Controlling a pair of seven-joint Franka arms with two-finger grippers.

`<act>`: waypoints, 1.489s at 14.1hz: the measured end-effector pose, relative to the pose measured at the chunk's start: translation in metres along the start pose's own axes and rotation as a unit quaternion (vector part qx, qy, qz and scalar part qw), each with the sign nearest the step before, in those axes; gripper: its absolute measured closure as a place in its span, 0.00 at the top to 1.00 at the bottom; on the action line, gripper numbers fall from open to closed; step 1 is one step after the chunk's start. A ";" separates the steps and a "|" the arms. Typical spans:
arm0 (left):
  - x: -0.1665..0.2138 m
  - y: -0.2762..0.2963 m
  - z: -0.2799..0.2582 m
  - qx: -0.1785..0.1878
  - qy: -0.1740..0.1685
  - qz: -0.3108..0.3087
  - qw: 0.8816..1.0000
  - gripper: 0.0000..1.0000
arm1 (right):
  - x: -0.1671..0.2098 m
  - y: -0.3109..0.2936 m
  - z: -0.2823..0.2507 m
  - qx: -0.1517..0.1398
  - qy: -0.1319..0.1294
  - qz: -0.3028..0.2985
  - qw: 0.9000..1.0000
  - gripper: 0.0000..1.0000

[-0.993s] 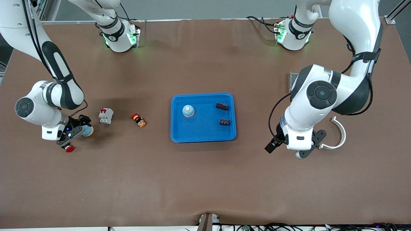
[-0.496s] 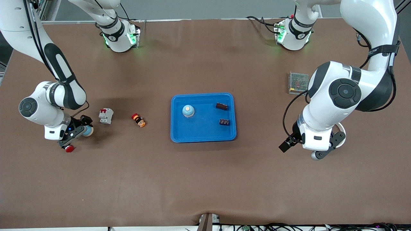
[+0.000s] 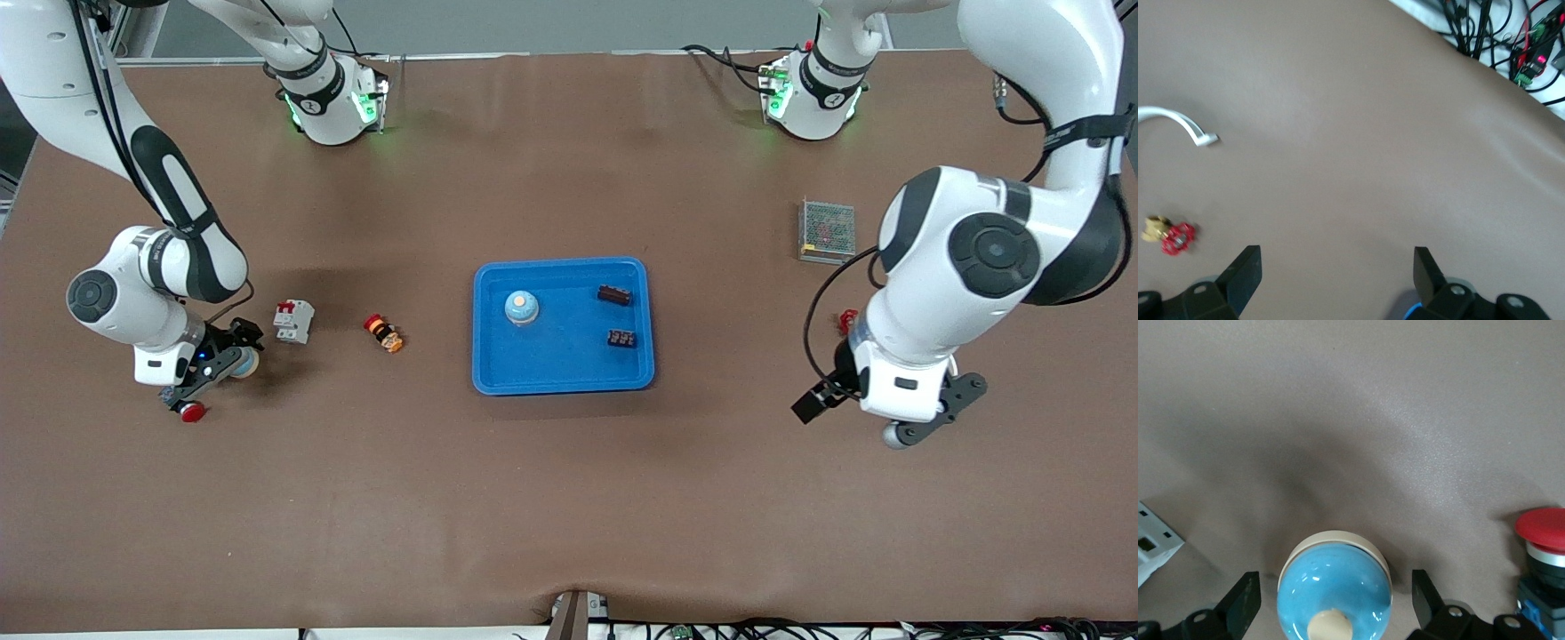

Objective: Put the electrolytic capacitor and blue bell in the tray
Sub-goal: 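Lift the bell and carry it over the tray with the right gripper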

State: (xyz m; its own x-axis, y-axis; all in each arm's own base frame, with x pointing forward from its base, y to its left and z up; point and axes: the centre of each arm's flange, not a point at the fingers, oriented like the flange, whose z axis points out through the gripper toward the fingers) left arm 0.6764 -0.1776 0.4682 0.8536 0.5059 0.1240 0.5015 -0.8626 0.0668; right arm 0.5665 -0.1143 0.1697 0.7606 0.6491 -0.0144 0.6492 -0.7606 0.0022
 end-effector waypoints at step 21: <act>-0.009 -0.139 -0.185 0.022 -0.017 0.198 0.980 1.00 | 0.008 0.000 -0.004 0.011 -0.005 -0.004 1.000 0.66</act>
State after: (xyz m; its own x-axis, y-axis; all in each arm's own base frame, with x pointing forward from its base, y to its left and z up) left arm 0.5726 -0.0636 0.6413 0.9863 0.1330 0.0977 0.1358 -0.9905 -0.0225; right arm 0.5727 -0.1087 0.1739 0.7546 0.6557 -0.0251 0.6554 -0.7550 -0.0198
